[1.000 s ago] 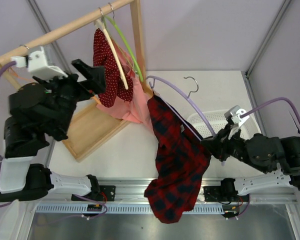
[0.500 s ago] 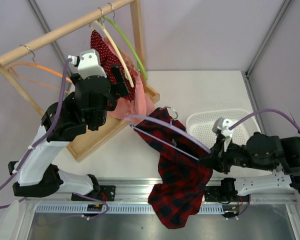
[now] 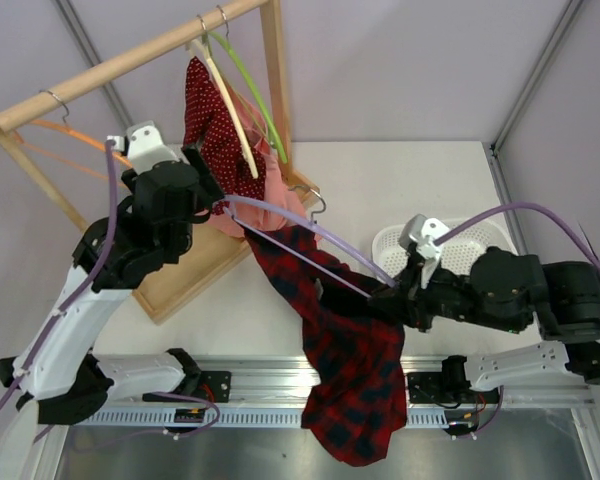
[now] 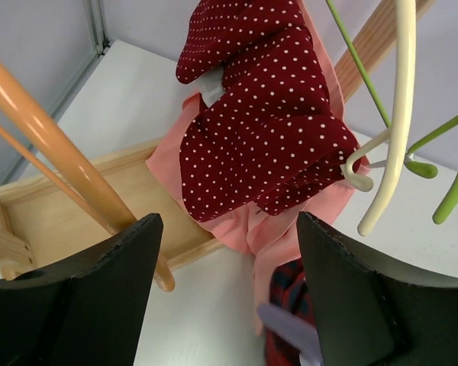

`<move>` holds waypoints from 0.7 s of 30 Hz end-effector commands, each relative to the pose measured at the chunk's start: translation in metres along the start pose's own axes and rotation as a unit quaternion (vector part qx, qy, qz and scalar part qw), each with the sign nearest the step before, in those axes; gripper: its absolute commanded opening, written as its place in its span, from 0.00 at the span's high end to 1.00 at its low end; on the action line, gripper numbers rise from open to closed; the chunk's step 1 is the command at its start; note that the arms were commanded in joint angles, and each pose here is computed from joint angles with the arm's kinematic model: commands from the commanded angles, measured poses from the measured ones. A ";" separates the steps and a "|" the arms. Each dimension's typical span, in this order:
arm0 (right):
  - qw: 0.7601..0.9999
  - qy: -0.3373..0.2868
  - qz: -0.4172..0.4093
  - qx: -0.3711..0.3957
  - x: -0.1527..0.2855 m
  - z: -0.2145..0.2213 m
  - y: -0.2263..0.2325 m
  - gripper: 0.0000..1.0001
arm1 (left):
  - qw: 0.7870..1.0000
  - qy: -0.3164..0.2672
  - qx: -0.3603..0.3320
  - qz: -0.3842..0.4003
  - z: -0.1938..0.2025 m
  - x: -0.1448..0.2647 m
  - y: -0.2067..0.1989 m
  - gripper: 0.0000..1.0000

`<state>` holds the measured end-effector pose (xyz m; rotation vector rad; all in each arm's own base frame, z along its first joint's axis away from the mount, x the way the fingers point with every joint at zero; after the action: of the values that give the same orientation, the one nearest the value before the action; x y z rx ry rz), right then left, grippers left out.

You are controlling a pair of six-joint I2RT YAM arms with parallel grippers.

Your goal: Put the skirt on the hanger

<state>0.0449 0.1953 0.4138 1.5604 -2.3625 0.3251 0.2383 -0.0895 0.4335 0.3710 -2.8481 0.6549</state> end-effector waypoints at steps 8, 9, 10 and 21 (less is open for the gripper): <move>0.994 -0.096 0.057 -0.019 -0.040 -0.093 -0.014 1.00 | 0.996 -0.020 0.085 0.026 -0.021 0.028 0.036 0.24; 0.994 -0.089 0.068 -0.020 -0.044 -0.091 -0.018 1.00 | 0.996 -0.020 0.085 0.027 -0.022 0.030 0.039 0.24; 0.993 -0.086 0.076 -0.025 -0.047 -0.092 -0.021 1.00 | 0.995 -0.023 0.091 0.031 -0.026 0.034 0.042 0.24; 0.992 -0.102 0.063 -0.038 -0.105 -0.121 -0.037 1.00 | 0.994 -0.016 0.088 0.059 -0.028 0.048 0.052 0.27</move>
<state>0.1251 0.2820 0.4237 1.2756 -2.4572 0.3247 0.1819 -0.0451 0.4533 0.2161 -2.8564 0.9848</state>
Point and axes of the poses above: each gripper's point midway between its finger pads, its own x axis back along the fingers, its own y axis along the line the jaws close on, z = x × y, the point moved 3 cm from there along x, back along the fingers, and after that the axes turned 10 degrees about x, right-handed, at the moved point
